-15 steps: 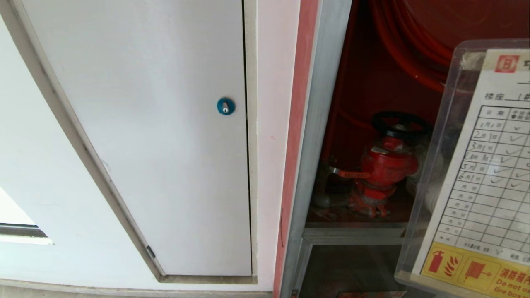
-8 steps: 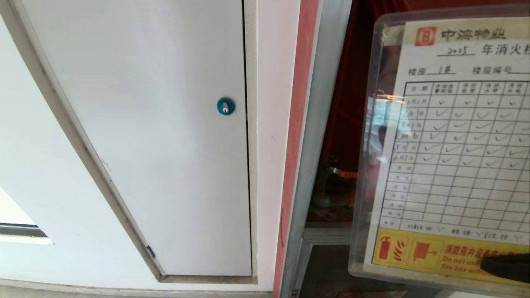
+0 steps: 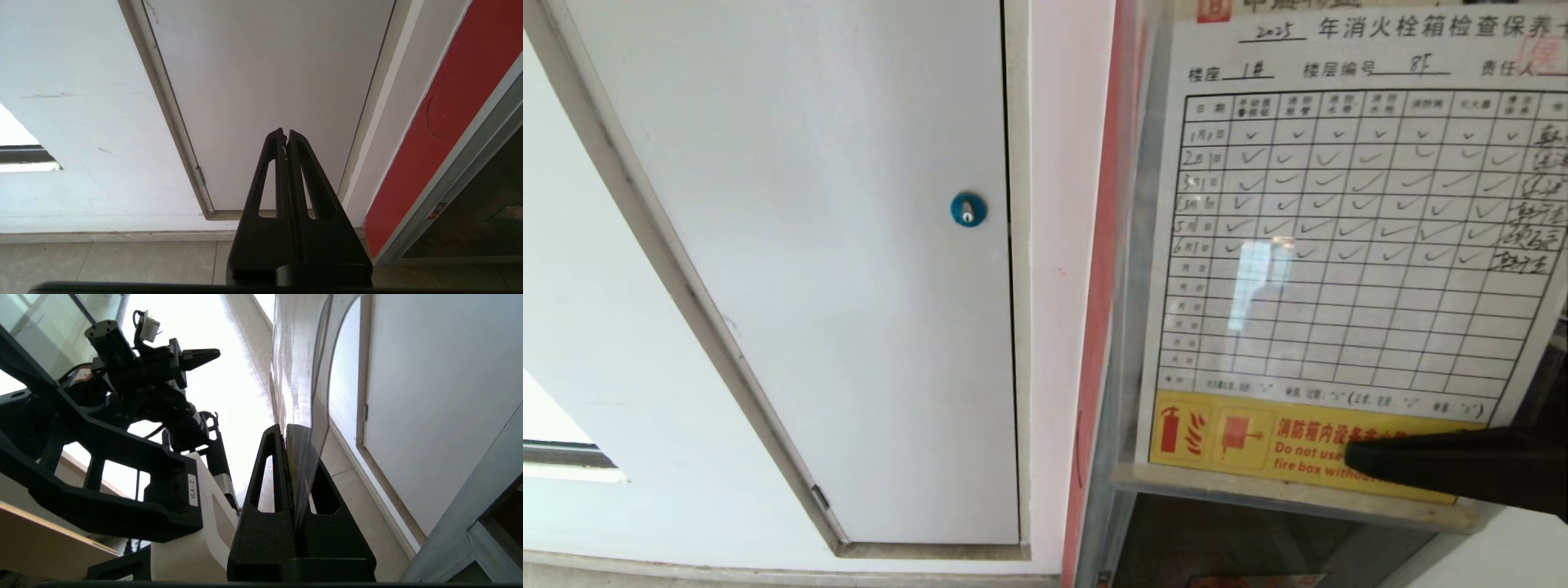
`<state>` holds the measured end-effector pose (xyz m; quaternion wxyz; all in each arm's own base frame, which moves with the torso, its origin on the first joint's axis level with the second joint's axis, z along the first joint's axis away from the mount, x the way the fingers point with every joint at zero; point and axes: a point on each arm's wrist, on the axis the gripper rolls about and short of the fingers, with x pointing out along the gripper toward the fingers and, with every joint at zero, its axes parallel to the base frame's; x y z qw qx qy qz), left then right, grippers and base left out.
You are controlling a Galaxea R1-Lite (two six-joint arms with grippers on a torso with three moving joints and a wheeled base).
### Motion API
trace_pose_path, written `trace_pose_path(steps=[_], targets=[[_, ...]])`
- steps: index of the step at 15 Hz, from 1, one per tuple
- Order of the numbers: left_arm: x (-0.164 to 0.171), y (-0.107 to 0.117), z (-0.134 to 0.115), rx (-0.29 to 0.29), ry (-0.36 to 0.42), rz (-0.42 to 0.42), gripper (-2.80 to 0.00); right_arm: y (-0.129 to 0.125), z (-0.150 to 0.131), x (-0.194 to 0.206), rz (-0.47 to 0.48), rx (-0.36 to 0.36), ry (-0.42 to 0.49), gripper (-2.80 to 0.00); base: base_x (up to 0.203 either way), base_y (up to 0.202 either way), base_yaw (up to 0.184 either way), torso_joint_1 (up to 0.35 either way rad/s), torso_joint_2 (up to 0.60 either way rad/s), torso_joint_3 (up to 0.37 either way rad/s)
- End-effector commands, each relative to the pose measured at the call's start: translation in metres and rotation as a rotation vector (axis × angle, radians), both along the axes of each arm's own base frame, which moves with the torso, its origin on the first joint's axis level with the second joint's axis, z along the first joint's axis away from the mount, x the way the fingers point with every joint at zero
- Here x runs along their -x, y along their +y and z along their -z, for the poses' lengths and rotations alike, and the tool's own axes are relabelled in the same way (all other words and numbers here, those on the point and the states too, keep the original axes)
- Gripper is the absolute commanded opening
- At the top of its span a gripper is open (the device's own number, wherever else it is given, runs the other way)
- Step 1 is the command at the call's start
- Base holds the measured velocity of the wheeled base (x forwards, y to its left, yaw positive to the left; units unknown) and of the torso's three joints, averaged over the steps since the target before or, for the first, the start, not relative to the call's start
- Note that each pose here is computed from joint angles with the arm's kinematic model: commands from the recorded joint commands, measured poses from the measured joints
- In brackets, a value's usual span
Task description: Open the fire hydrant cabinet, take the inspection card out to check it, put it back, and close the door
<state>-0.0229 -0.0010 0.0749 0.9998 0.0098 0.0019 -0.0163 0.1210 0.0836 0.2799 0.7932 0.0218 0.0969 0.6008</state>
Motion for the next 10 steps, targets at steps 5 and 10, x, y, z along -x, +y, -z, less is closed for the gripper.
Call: trace_pose_path(steps=[5,10], targets=[[0.0,0.0,0.0,0.0,0.001,0.0,-2.8,0.023,0.001,-0.008,-0.052,-0.03,0.04,-2.8,0.0,0.0,0.0,0.0,0.0,0.0],[0.0,0.0,0.0,0.0,0.001,0.0,-2.8,0.042,0.006,-0.018,-0.061,-0.03,0.034,-2.8,0.0,0.0,0.0,0.0,0.0,0.0]])
